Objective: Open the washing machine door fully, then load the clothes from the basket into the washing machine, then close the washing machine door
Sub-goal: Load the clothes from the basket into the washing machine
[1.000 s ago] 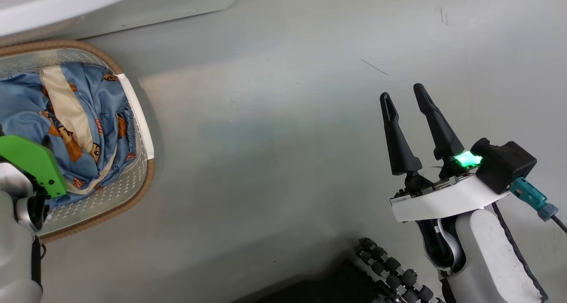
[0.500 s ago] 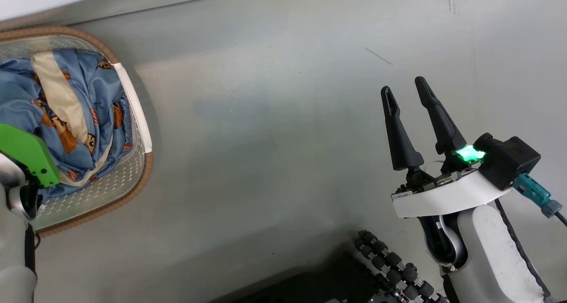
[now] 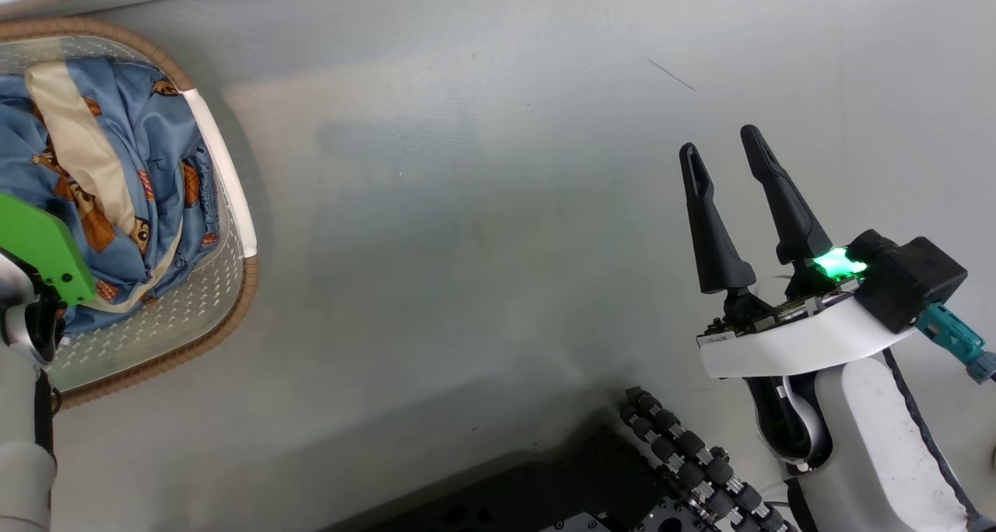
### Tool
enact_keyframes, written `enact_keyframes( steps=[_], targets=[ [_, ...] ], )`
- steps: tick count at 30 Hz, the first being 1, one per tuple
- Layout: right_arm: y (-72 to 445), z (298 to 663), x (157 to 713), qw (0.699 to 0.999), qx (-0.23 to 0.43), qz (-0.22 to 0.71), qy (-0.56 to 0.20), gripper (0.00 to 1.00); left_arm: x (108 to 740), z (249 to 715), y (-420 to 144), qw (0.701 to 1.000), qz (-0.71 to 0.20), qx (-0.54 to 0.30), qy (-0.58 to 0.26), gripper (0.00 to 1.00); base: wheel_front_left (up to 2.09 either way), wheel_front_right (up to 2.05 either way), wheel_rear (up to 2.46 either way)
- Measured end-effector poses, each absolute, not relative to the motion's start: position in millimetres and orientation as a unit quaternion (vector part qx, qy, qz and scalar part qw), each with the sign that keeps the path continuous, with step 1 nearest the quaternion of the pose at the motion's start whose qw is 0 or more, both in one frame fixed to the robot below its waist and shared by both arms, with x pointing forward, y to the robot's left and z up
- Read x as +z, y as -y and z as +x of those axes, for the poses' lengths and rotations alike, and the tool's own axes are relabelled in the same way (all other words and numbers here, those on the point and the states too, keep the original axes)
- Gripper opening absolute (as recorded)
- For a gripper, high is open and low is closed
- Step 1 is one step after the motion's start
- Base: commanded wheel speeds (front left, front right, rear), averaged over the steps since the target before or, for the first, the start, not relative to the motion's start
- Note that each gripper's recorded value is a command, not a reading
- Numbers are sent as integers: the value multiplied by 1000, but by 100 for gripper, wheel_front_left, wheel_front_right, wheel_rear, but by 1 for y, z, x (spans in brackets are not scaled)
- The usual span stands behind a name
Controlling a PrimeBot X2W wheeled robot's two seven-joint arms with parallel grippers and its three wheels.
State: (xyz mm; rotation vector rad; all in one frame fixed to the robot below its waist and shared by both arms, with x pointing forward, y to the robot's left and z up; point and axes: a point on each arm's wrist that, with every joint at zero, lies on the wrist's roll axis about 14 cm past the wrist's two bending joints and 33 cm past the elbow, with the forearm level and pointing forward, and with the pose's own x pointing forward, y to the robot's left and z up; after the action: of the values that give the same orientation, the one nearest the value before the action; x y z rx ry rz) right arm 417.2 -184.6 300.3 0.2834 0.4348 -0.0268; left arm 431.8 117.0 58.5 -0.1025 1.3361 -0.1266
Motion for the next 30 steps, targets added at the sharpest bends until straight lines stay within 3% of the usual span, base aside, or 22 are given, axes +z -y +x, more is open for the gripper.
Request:
enact_keyframes(
  steps=[3, 5, 6, 7, 19, 30],
  targets=[
    [189, 416, 298, 966, -16, 134, -219, 100, 54, 431, -114, 781, -44, -63, -619, 100, 0, 0, 0],
    [190, 416, 296, 966, -16, 131, -221, 100, 52, 430, -112, 781, -41, -72, -619, 49, 0, 0, 0],
    [191, 416, 296, 966, -16, 130, -221, 100, 52, 430, -111, 782, -38, -76, -617, 29, 0, 0, 0],
    [191, 415, 295, 966, -16, 128, -222, 100, 51, 429, -111, 784, -32, -79, -615, 0, 0, 0, 0],
    [191, 418, 294, 968, -9, 122, -221, 100, 55, 432, -110, 800, -39, -72, -594, 0, 0, 0, 0],
    [187, 442, 317, 976, 6, 126, -176, 100, 91, 445, -100, 842, -52, -80, -530, 0, 0, 0, 0]
  ],
)
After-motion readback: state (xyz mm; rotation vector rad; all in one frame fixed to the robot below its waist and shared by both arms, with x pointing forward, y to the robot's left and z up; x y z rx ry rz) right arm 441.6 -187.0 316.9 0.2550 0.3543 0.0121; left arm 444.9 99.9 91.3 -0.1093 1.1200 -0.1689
